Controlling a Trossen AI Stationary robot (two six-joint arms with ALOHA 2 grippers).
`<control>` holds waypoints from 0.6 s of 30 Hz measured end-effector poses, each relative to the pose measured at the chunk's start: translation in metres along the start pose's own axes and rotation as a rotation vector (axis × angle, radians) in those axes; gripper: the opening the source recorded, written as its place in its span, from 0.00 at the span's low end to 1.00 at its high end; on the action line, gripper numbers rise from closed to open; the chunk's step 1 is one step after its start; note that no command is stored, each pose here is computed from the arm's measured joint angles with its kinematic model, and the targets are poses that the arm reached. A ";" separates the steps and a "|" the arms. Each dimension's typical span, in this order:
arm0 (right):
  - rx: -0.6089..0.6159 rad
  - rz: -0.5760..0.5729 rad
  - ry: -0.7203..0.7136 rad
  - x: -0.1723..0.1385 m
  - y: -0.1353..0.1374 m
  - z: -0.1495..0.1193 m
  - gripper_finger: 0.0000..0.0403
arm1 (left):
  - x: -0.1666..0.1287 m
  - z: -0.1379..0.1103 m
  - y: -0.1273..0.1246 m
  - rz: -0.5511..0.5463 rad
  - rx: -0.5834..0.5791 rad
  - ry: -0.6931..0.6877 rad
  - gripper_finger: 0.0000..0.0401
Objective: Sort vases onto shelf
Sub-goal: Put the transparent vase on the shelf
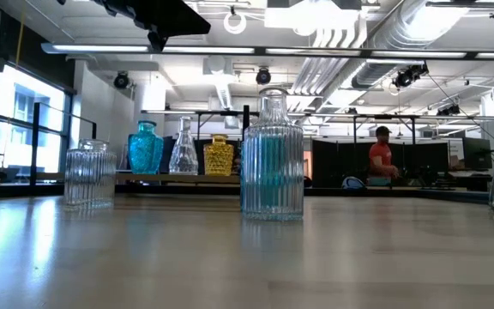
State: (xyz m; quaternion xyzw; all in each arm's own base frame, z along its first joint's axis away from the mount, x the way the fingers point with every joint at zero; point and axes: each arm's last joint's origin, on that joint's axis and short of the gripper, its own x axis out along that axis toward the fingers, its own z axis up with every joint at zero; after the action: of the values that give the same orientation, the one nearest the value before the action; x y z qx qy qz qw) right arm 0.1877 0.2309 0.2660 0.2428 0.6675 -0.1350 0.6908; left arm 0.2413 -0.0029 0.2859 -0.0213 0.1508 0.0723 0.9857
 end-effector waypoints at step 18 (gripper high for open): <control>-0.217 0.106 0.002 -0.008 0.002 0.040 0.04 | 0.025 -0.011 -0.010 -0.126 -0.026 0.035 0.00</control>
State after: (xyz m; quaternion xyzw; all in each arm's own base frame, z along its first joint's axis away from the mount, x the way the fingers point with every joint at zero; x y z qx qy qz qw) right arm 0.2226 0.2104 0.2737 0.2015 0.6651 -0.0251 0.7186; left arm 0.2635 -0.0099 0.2681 -0.0446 0.1654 0.0118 0.9851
